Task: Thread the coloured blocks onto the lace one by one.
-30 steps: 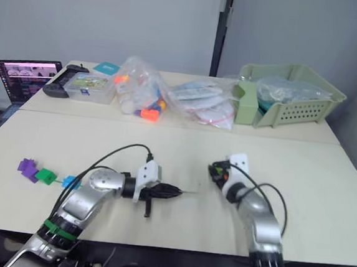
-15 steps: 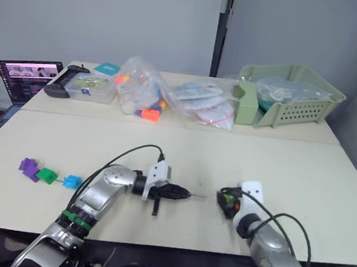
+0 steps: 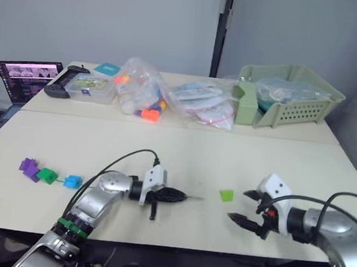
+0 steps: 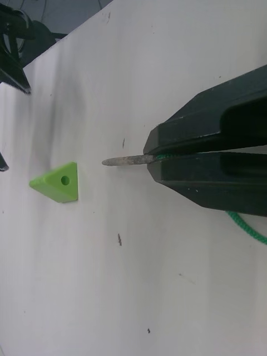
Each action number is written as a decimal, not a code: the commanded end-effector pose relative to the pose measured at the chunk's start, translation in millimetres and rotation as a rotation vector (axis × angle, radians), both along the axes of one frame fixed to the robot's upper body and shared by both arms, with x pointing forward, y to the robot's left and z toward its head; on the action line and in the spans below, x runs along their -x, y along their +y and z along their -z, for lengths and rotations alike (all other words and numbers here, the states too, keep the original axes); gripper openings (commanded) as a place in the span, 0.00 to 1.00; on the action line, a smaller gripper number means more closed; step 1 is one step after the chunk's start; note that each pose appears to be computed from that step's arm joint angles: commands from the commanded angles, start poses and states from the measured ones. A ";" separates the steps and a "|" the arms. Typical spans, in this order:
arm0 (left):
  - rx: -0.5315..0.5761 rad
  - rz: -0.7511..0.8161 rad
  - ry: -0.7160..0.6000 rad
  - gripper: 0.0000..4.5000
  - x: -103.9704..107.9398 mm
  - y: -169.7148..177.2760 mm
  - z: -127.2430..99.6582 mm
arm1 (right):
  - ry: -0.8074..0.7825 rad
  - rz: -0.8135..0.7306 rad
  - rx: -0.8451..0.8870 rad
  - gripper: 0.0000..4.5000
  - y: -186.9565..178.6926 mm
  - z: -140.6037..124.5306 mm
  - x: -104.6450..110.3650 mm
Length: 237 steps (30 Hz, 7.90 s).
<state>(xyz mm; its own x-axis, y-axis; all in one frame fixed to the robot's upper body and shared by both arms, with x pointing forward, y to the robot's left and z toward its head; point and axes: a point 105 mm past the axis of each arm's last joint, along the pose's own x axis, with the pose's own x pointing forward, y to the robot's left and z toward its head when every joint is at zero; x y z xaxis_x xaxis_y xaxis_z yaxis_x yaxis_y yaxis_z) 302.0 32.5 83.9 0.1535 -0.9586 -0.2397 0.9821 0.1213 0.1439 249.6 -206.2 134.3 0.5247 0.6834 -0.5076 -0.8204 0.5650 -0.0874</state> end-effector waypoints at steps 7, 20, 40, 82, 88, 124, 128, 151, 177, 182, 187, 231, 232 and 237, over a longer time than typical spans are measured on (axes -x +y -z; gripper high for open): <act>0.048 -0.060 -0.077 0.00 -3.0 -2.5 -18.1 | -0.047 -0.387 0.278 1.00 4.3 -33.9 -38.8; 0.065 -0.104 -0.106 0.00 -2.4 -12.3 -22.5 | -0.012 -0.610 0.578 1.00 17.7 -5.8 -77.2; 0.038 -0.051 -0.121 0.00 -4.9 -33.2 -18.5 | 0.045 -0.529 0.589 0.29 21.5 14.6 -74.5; 0.000 0.032 -0.131 0.00 -1.4 -62.7 -11.4 | 0.111 -0.462 0.521 0.29 24.7 27.1 -55.6; -0.006 0.018 -0.131 0.00 -0.9 -55.2 -12.4 | 0.113 -0.458 0.527 0.29 23.4 27.7 -56.7; 0.010 0.119 -0.092 0.56 0.1 -107.3 -16.4 | 0.116 -0.457 0.476 0.29 38.5 26.5 -45.0; 0.007 0.061 -0.111 0.87 -7.8 -88.8 -22.0 | 0.122 -0.452 0.470 0.29 38.9 29.1 -43.5; -0.100 0.024 -0.084 0.00 -1.7 -57.7 -3.1 | 0.110 -0.501 0.460 0.29 54.7 33.5 -43.9; -0.032 -0.089 0.004 0.84 0.7 0.0 -26.3 | 0.092 -0.536 0.391 0.52 99.6 38.7 -45.5; -0.036 -0.066 -0.006 1.00 6.3 1.7 -26.8 | 0.063 -0.516 0.371 0.90 98.3 18.2 -47.2; -0.034 -0.013 -0.035 1.00 8.7 -12.1 -26.8 | 0.029 -0.441 0.358 1.00 80.8 -12.2 -50.0; -0.219 0.055 -0.025 0.31 1.6 -67.2 13.9 | 0.090 -0.390 0.426 0.66 41.2 27.3 -53.5; -0.219 0.055 -0.025 0.31 1.7 -67.0 14.0 | 0.091 -0.391 0.426 0.58 41.8 27.9 -54.1; -0.219 0.050 -0.031 0.31 0.3 -64.7 13.0 | 0.103 -0.396 0.427 0.22 42.5 31.2 -53.2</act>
